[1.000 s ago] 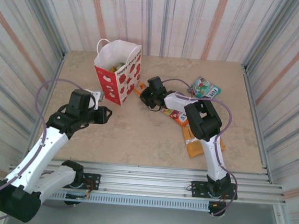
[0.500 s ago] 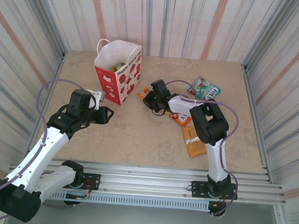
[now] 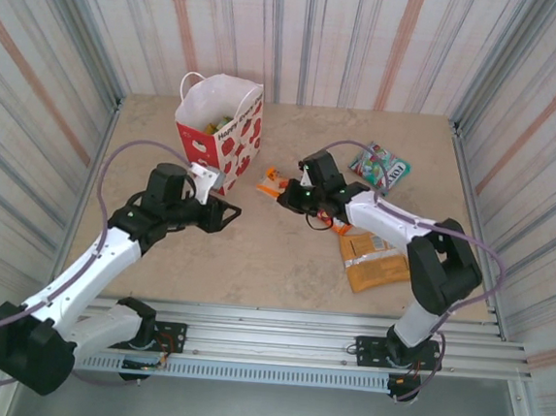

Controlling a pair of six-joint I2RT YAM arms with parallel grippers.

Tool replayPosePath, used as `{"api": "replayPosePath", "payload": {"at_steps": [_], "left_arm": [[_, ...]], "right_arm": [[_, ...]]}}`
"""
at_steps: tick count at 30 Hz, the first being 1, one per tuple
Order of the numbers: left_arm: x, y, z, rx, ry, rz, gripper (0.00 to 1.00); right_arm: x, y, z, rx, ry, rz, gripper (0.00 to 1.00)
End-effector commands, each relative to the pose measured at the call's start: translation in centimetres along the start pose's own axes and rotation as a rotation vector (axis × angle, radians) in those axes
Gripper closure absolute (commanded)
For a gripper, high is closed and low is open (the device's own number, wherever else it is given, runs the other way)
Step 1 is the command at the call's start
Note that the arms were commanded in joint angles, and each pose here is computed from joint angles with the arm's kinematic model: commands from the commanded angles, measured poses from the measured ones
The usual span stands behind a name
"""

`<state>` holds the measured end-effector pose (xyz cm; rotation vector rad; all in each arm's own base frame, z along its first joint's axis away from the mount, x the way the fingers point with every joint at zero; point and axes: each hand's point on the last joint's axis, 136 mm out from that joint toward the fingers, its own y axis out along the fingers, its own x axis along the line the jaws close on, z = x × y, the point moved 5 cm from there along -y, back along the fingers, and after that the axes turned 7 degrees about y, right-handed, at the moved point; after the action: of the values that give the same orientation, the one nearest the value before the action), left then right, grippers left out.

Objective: Place the snacks into the paper bag

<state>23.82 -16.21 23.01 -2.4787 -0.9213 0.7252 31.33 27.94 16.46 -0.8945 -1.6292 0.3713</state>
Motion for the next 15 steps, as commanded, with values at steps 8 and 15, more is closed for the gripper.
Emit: {"api": "replayPosePath", "payload": {"at_steps": [8, 15], "left_arm": [[0.3, 2.3, -2.3, -0.153, -0.249, 0.074, 0.45], [0.8, 2.8, -2.2, -0.179, -0.286, 0.063, 0.41]], "right_arm": [[4.2, -4.7, 2.3, -0.016, -0.347, -0.309, 1.00], [5.3, -6.1, 2.9, -0.032, -0.403, -0.405, 1.00]]}}
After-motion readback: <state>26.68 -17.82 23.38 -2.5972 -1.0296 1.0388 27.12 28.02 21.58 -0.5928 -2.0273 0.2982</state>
